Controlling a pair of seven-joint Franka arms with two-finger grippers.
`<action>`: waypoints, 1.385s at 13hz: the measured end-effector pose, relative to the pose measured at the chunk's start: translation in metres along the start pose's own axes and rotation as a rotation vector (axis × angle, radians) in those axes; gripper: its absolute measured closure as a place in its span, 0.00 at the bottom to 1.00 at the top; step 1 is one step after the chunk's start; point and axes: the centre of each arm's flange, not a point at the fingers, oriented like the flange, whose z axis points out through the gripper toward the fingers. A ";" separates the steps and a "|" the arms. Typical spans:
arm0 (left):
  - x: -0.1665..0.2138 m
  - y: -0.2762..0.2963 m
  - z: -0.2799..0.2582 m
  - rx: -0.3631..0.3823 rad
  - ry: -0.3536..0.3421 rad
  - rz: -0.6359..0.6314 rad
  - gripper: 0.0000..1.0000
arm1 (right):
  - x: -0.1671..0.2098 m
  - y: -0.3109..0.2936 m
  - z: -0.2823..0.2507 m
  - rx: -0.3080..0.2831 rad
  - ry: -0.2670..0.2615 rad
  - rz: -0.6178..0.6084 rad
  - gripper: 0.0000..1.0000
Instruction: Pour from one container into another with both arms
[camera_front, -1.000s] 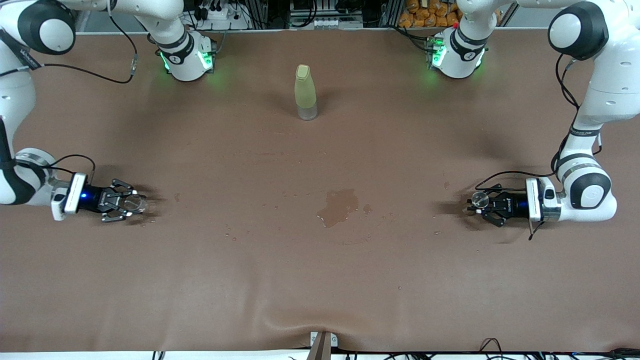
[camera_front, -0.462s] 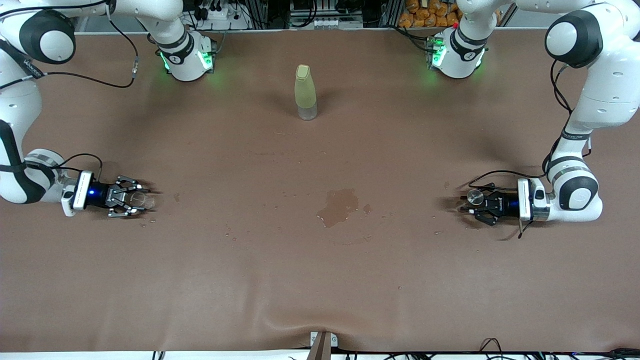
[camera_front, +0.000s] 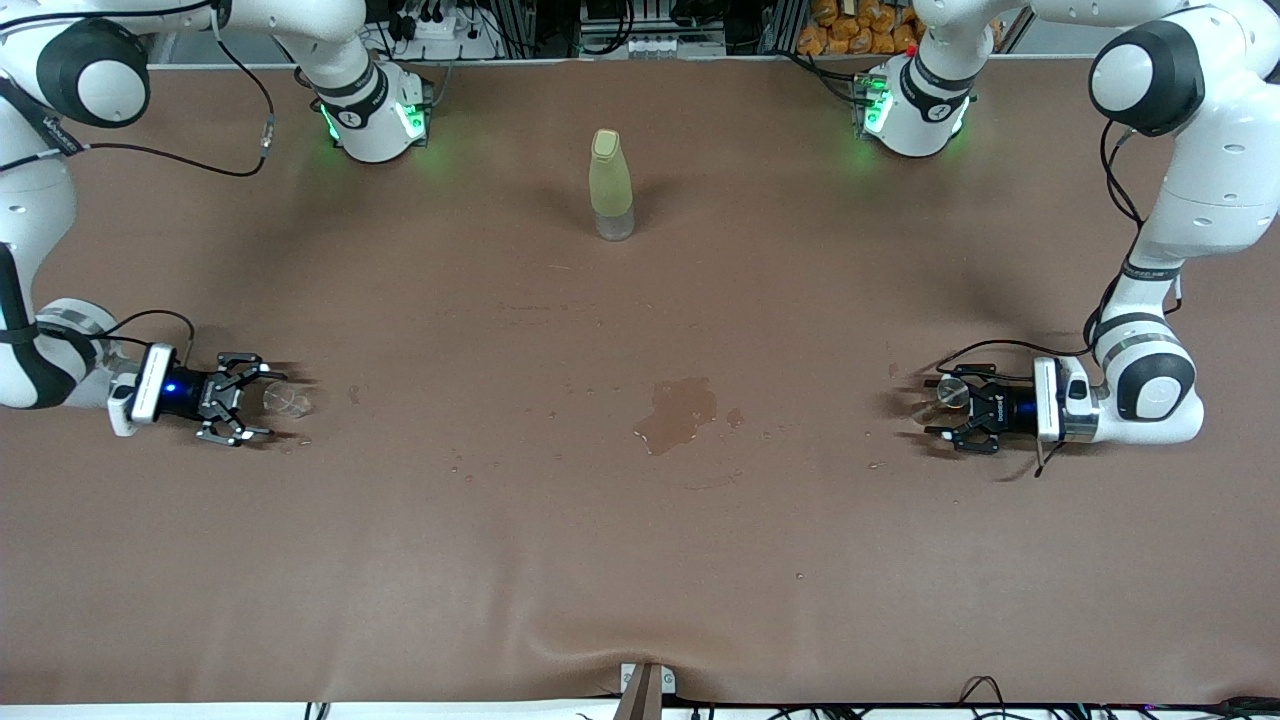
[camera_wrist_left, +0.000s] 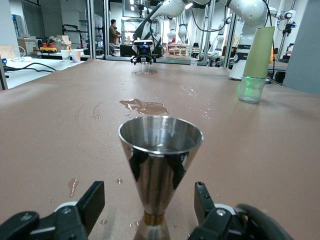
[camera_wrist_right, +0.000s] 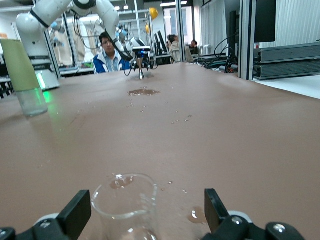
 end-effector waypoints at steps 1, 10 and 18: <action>-0.001 0.000 -0.003 0.001 -0.005 0.000 0.14 | 0.007 0.005 -0.013 0.001 -0.028 0.008 0.00; 0.076 0.007 -0.144 -0.011 -0.178 -0.029 0.11 | 0.173 0.057 -0.072 0.015 -0.318 0.296 0.00; 0.265 -0.029 -0.125 0.015 -0.360 -0.094 0.00 | 0.437 0.035 -0.001 -0.131 -0.734 0.559 0.00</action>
